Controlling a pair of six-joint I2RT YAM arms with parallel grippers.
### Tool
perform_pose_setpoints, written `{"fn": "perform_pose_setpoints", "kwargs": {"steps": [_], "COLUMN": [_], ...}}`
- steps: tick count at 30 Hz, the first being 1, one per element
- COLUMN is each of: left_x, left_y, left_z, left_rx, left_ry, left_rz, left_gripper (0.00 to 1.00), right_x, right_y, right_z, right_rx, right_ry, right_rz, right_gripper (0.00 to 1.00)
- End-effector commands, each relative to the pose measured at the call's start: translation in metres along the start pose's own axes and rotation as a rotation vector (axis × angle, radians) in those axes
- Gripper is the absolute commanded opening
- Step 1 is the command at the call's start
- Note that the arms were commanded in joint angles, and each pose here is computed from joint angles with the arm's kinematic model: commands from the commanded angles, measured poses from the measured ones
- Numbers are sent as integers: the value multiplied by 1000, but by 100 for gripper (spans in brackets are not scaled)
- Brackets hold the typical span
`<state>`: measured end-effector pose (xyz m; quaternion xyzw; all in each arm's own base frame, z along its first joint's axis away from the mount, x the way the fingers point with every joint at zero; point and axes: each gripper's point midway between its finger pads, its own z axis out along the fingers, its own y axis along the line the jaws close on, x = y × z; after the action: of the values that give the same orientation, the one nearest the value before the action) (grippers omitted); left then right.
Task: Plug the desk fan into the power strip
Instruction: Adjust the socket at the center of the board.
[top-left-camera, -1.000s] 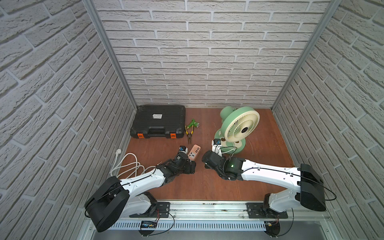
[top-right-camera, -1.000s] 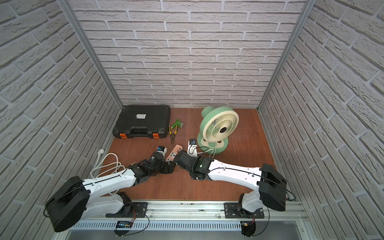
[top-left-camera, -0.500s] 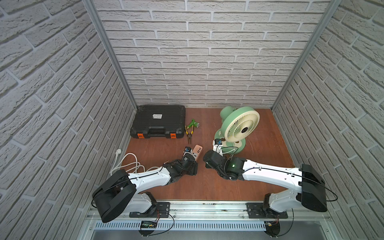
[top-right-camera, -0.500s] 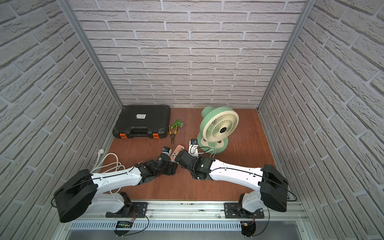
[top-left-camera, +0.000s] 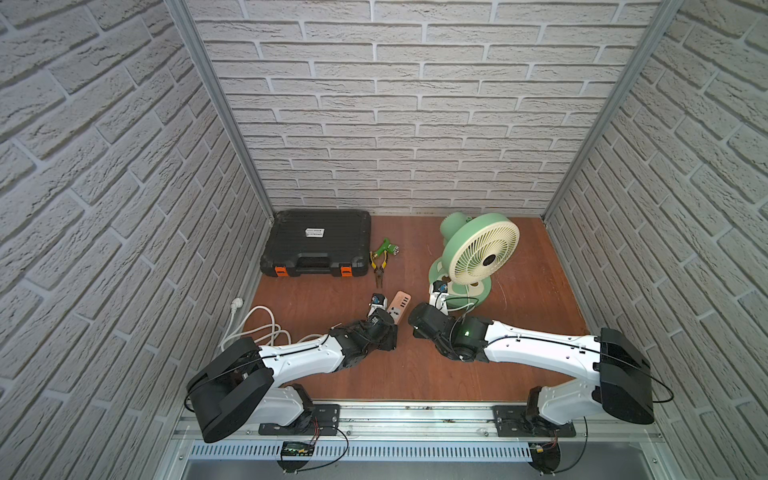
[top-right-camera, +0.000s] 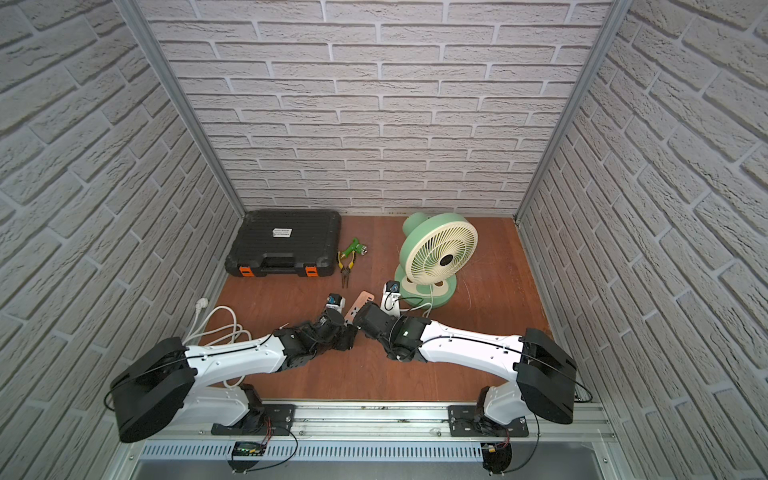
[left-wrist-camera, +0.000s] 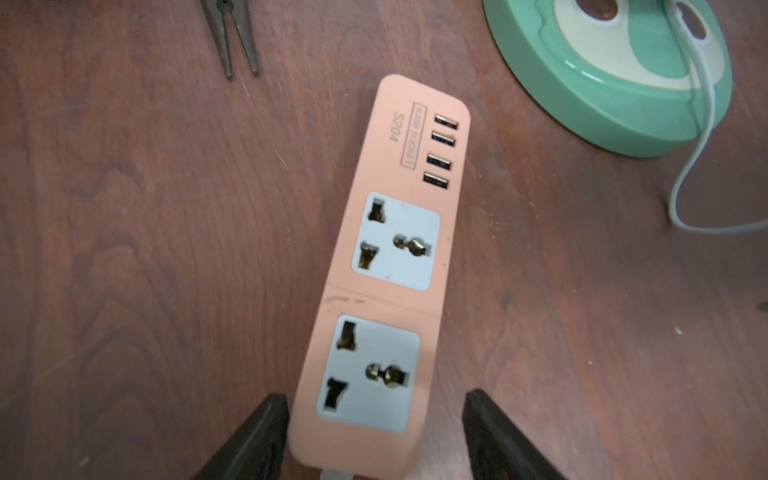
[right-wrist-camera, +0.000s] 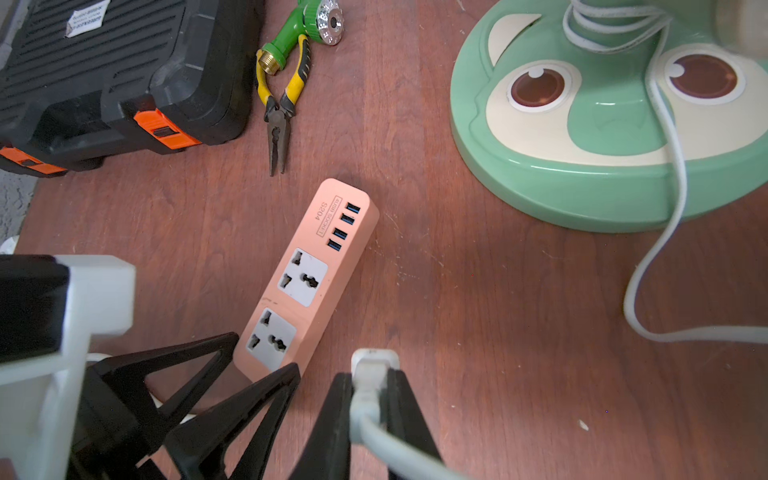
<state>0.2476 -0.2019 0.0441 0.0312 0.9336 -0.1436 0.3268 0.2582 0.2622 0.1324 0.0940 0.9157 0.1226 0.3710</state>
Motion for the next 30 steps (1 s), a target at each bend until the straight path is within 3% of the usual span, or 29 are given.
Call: {"fn": "perform_pose_setpoints", "kwargs": {"steps": [1,4,9,13,22,30], "left_x": [-12,-11,-5,-2,14,18], "left_y": [-6,-8,-17,-13,5,-2], "left_z": [3,8,7,1,2,12], "left_rx": [7,-1,13,-5,-80,-61], "left_ry": [-55,-34,-3,4,60,79], "left_rz": [-50,-38,38,86,72,46], "left_gripper": [66,67,91,95,85,64], "right_x": [-8,-8,-8,-8,-9,-8], "right_y": [6,4,0,-2,-4,-4], "right_z": [-1,-2,-4,-4,-4,-3], "right_rx": [-29,-29,-30,-33,-43,-51], "right_ry": [-24,-25,-26,-25,-29,-26], "right_rz": [46,50,58,62,80,97], "right_gripper": [3,3,3,3,3,3]}}
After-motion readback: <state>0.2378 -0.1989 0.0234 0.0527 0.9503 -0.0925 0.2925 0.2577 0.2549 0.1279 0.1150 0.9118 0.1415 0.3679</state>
